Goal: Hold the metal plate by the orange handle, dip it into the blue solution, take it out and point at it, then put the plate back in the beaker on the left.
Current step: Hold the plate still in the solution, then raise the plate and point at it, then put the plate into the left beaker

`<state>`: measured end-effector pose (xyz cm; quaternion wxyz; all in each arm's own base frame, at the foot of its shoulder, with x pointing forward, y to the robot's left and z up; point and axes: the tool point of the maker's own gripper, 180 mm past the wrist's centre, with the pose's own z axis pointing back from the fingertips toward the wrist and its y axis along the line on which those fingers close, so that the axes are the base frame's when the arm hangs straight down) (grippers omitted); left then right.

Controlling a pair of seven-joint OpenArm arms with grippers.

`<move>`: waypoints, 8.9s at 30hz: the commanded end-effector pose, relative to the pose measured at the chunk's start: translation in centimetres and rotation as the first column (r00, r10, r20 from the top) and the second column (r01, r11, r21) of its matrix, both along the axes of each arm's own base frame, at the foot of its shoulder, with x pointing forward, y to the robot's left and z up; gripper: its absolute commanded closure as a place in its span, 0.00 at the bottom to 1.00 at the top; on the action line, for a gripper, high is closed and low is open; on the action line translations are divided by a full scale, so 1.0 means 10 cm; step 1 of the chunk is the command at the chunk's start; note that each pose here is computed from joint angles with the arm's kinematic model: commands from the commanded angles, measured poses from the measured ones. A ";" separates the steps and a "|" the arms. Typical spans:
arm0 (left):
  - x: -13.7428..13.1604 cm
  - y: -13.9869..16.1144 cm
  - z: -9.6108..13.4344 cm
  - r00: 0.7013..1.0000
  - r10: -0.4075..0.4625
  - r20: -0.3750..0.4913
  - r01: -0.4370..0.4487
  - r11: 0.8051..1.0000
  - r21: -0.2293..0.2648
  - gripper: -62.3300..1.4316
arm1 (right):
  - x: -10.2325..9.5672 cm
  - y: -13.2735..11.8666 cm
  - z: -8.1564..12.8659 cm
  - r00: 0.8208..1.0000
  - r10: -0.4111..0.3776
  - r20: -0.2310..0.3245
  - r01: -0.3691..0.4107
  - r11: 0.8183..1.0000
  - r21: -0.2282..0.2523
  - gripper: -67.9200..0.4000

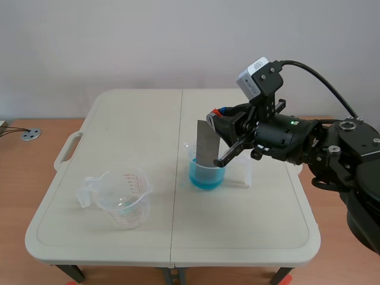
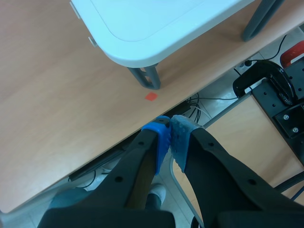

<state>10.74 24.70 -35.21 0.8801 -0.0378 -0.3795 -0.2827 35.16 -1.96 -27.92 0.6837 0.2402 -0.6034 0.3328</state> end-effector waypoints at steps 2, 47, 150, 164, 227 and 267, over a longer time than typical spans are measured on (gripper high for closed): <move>0.02 -0.05 0.03 1.000 0.007 0.016 -0.007 1.000 -0.023 0.95 | 0.05 -0.03 0.07 1.000 -0.008 0.019 0.008 1.000 0.005 0.98; 0.19 -0.08 0.13 0.997 -0.020 0.079 0.023 0.999 -0.036 0.95 | 0.06 -0.17 0.95 0.966 0.009 0.257 -0.028 0.997 0.069 0.97; 2.49 -2.35 0.74 0.769 -0.426 0.476 0.445 0.892 0.079 0.95 | -0.11 -0.02 1.59 0.934 0.040 0.354 -0.067 0.996 0.064 0.98; 2.32 -1.86 0.79 0.810 -0.337 0.480 0.358 0.932 0.049 0.95 | -0.11 -0.02 1.59 0.935 0.039 0.352 -0.065 0.996 0.062 0.98; -0.36 0.06 0.01 0.992 -0.084 -0.098 0.098 0.984 0.150 0.95 | -0.73 1.20 1.55 0.874 0.367 0.318 -0.416 0.904 0.097 0.97; -0.36 0.05 0.01 0.991 -0.086 -0.099 0.100 0.984 0.146 0.95 | -0.82 1.48 1.41 0.880 0.395 0.264 -0.433 0.895 0.105 0.97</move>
